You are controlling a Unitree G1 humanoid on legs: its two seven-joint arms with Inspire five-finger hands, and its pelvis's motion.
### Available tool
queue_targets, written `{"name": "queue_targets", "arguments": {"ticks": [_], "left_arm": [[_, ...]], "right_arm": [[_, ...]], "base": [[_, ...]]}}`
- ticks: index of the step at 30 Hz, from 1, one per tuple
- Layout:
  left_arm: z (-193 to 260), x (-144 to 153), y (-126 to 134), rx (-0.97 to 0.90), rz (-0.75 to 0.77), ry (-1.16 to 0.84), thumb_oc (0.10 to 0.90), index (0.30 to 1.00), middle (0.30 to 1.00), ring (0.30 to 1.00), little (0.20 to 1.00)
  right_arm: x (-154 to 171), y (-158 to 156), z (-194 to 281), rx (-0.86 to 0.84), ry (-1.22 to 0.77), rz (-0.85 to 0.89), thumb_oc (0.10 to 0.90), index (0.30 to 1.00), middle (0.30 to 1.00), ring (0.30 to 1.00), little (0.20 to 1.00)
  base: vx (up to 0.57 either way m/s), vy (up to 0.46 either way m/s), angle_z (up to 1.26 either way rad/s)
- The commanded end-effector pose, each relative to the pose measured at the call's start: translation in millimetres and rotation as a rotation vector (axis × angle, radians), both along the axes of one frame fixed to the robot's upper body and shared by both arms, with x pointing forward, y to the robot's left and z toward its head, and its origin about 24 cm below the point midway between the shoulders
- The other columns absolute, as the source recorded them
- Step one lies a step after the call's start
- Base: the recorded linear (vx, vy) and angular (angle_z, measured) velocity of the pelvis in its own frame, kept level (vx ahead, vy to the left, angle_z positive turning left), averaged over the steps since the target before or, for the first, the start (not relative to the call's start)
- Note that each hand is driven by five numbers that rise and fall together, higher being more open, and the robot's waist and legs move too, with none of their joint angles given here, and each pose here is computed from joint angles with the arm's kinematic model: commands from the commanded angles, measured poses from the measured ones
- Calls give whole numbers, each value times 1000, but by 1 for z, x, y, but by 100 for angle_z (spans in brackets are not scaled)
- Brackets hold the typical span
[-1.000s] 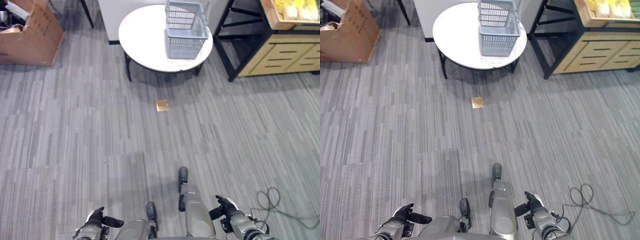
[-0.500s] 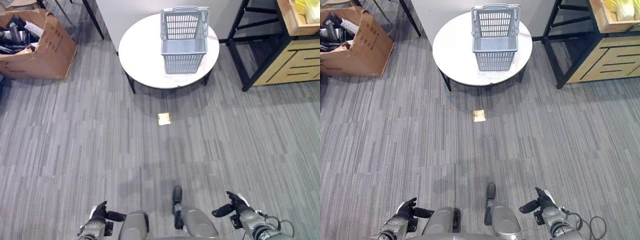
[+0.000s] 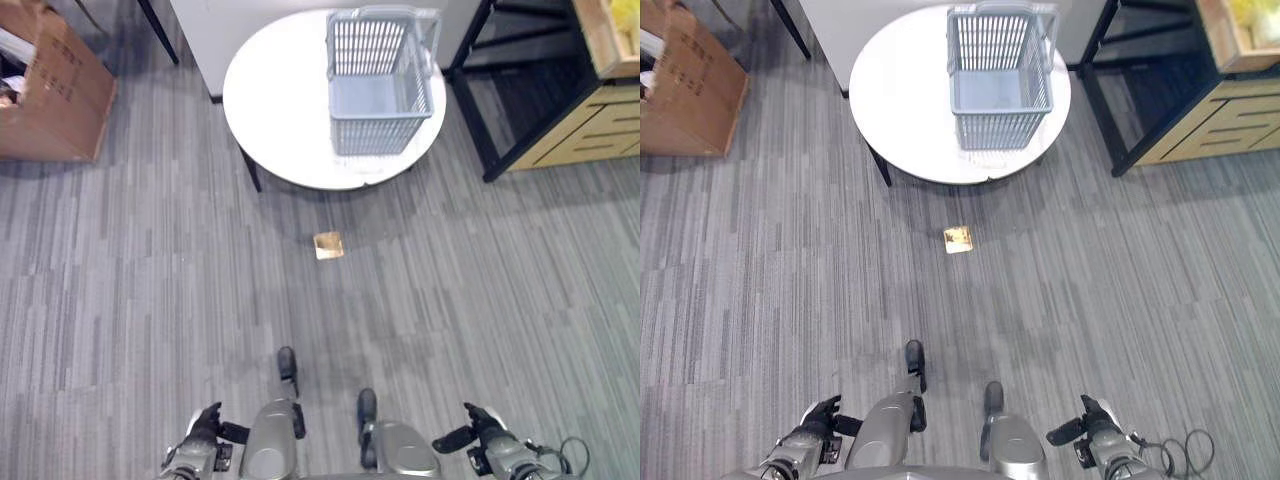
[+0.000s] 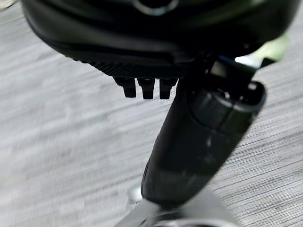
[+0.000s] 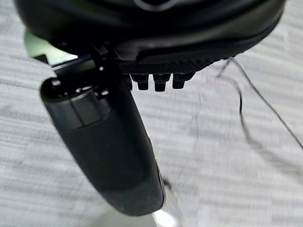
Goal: Get the vegetables into the basket
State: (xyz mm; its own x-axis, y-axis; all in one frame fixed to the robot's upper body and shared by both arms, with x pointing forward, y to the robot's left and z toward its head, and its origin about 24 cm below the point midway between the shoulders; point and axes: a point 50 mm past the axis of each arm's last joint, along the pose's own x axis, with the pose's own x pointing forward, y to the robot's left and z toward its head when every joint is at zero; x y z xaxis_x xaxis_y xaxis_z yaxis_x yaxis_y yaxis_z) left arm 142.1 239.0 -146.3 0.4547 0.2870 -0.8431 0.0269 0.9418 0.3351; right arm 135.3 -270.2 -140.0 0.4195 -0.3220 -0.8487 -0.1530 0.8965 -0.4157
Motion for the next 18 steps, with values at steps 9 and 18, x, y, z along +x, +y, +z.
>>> {"name": "queue_targets", "arguments": {"ticks": [9,18], "left_arm": [[2,-10,19,39,35,18,900,1000,1000,1000,1000],[0,-12,17,22,44,28,900,1000,1000,1000,1000]], "right_arm": [[23,10,7,22,-83,42,900,1000,1000,1000,1000],[32,14,10,45,-114,53,900,1000,1000,1000,1000]], "base": [[131,146,-10],[193,-69,-3]]}}
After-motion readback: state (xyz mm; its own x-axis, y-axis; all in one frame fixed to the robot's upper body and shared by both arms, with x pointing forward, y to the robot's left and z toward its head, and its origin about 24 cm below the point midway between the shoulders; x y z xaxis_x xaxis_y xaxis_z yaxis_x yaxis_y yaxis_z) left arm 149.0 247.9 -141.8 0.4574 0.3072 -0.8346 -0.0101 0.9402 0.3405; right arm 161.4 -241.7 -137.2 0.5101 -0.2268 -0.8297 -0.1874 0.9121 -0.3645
